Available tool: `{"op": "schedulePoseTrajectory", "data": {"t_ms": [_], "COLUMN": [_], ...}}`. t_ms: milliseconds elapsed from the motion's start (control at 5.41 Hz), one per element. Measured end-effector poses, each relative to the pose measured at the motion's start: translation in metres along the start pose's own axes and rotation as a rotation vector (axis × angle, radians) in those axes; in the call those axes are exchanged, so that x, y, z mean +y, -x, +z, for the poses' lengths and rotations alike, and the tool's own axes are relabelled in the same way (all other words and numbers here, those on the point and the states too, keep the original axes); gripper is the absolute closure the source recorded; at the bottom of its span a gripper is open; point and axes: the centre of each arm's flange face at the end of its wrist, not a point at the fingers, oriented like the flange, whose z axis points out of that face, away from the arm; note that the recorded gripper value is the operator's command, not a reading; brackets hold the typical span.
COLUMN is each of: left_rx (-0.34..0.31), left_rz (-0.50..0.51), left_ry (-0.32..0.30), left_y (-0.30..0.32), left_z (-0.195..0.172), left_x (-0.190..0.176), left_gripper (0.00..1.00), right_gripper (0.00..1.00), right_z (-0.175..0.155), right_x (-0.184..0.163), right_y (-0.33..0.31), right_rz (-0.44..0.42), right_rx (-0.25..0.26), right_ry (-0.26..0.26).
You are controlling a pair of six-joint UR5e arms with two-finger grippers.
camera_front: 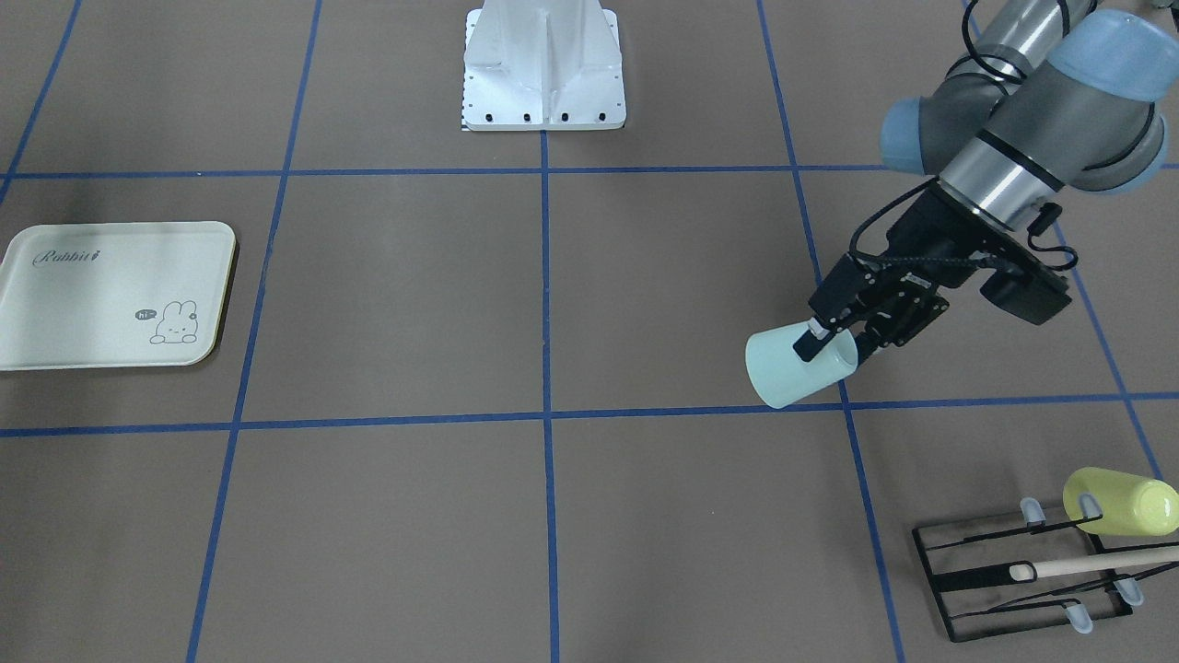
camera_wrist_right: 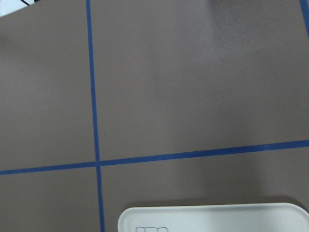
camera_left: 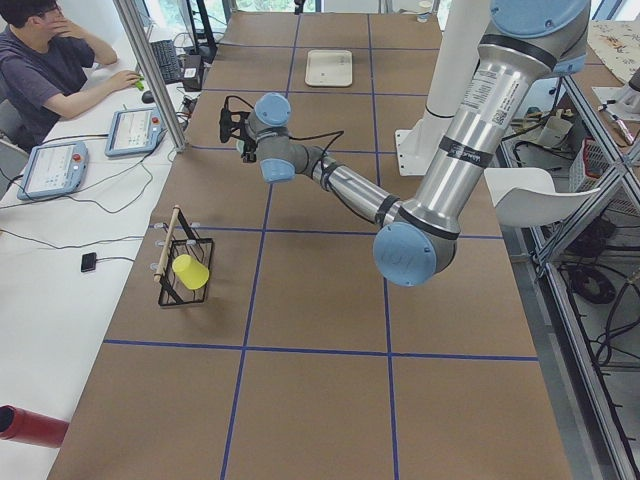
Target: Left arm grabs green cup and hands to right arm on tray
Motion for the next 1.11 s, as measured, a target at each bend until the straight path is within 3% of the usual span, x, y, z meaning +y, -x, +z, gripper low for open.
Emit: {"op": "schedulePoseTrajectory", "data": {"t_ms": [370,555,740,1110], "left_rx": [0.150,0.217,0.275,0.424], "left_rz": [-0.090,-0.120,-0.155,-0.242], "left_ry": [0.081,0.135,0.189,0.262], "left_y": [-0.032,-0.044,-0.061,-0.103], "left_z": [0.018,0.032,0.045,0.063], "left_x": [0.063,0.101,0.138,0.216], "left_gripper": [1.00,1.00,1.00,1.00], "right_gripper": [0.01,0.01,0.01,0.01], "right_z": [0.002,-0.001,0.000,0.012], "right_x": [0.012,0.022,0.036,0.070], "right_y": [0.039,0.052,0.066,0.115], "right_rz": [0.107,0.139,0.160,0.207], "right_rx": [-0.126,-0.206,-0.289,-0.449], "right_ry": [-0.090,-0.109,-0.094,0.017]}}
